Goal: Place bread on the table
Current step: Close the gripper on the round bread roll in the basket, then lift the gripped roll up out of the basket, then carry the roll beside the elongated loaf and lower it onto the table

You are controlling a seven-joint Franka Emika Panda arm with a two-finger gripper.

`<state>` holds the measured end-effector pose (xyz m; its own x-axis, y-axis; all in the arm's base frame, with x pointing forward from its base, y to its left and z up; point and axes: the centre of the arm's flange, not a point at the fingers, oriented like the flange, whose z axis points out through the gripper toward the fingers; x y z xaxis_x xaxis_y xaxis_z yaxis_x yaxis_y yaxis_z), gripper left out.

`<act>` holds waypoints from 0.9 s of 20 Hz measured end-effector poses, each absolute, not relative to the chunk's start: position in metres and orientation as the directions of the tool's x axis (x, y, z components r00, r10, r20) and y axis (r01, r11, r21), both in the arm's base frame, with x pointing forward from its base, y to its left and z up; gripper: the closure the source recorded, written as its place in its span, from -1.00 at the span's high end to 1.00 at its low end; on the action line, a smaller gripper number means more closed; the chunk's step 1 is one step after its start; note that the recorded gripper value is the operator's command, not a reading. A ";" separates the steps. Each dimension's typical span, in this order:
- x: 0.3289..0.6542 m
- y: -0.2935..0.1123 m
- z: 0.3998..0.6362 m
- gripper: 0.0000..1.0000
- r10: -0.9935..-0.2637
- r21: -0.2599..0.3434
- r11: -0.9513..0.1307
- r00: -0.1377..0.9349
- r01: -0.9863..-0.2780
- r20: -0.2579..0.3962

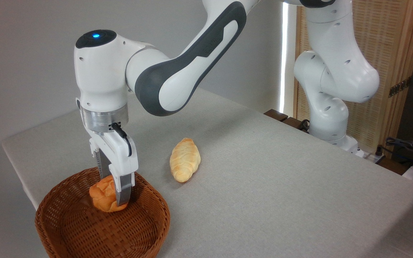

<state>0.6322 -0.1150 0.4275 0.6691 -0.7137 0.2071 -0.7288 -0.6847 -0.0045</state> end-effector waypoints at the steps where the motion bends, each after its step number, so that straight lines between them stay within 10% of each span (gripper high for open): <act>1: 0.632 -0.115 0.428 -0.03 -0.713 -0.005 -0.685 0.669 -0.728 0.207; 6: 0.634 -0.114 0.433 0.05 -0.712 -0.011 -0.686 0.668 -0.727 0.215; 13: 0.631 -0.113 0.506 0.13 -0.698 -0.084 -0.698 0.648 -0.712 0.304; 18: 0.600 -0.105 0.538 0.22 -0.698 -0.017 -0.702 0.682 -0.712 0.218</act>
